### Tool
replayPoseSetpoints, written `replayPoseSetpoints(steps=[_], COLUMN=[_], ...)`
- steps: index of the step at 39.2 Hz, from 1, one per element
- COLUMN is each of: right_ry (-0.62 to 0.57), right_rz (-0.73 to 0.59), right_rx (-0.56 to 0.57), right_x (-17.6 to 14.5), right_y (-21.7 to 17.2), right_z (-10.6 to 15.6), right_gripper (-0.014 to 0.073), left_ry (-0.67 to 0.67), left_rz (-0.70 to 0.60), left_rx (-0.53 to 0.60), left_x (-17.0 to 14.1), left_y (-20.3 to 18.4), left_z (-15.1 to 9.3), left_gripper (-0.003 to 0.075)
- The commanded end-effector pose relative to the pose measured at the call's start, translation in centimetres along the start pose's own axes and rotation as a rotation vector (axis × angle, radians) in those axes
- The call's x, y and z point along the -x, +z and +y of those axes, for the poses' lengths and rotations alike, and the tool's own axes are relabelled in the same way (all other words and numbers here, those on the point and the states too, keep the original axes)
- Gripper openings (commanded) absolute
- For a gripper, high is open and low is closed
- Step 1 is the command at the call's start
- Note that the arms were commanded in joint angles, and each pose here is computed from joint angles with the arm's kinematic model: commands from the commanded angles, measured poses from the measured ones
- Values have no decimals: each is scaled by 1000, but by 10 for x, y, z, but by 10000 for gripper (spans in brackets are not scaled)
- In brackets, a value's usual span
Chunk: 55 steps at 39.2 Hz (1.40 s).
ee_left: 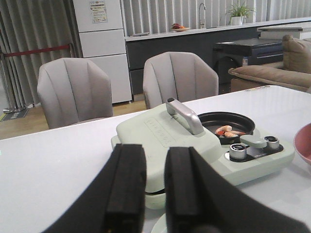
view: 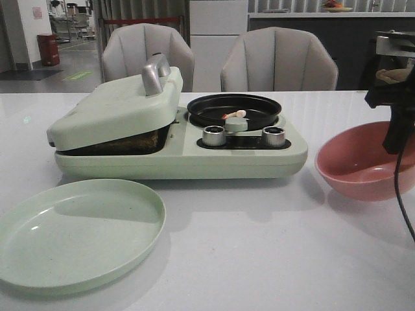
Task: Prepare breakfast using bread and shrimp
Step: 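Lower the pink bowl back onto the table and release it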
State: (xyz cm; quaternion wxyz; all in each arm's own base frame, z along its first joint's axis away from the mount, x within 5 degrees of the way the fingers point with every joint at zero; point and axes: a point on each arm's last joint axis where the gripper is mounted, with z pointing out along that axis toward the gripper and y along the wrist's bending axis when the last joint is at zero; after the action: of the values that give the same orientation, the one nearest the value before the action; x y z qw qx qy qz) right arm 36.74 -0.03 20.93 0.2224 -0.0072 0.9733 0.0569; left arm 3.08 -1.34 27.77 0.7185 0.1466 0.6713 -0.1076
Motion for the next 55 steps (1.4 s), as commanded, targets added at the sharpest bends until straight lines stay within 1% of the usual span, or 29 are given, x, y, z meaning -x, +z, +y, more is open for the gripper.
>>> replayPoseSetpoints(steps=[1,6,10,18,23,25,31,37,43,48,55], right_ry=[-23,-61,-100,-124,-129,-119,-50,-108,-178,-206,-224], right_rz=[-81,-78,-137,-356,-491,-572,-774,-906,-982,-1029,-1060], right_rx=[-15,-40,-71,-95,-101,-94,-18,61,162,214,236], right_x=[10,9,11,15,9,2,-25,-62,-100,-130,-185], right_y=[-23,-34,-57,-120,-162,-181,-215,-231,-235,-229,-213], right_z=[1,0,1,8,14,17,29,53,71,73,61], right_gripper=[414,417,417,417,417,417,417,417,417,417,417], left_ry=[-15,-15,-15,-15,-15,-15,-15,-15,-17,-17,-17], left_rz=[-121,-121,-121,-121,-121,-121,-121,-121,-121,-121,-131], left_rx=[5,5,5,5,5,5,5,5,4,4,6], left_x=[16,16,16,16,16,16,16,16,16,16,17], left_y=[-6,-6,-6,-6,-6,-6,-6,-6,-6,-6,-6], left_z=[1,1,1,1,1,1,1,1,1,1,1], left_gripper=[226,226,226,226,226,226,226,226,226,226,226])
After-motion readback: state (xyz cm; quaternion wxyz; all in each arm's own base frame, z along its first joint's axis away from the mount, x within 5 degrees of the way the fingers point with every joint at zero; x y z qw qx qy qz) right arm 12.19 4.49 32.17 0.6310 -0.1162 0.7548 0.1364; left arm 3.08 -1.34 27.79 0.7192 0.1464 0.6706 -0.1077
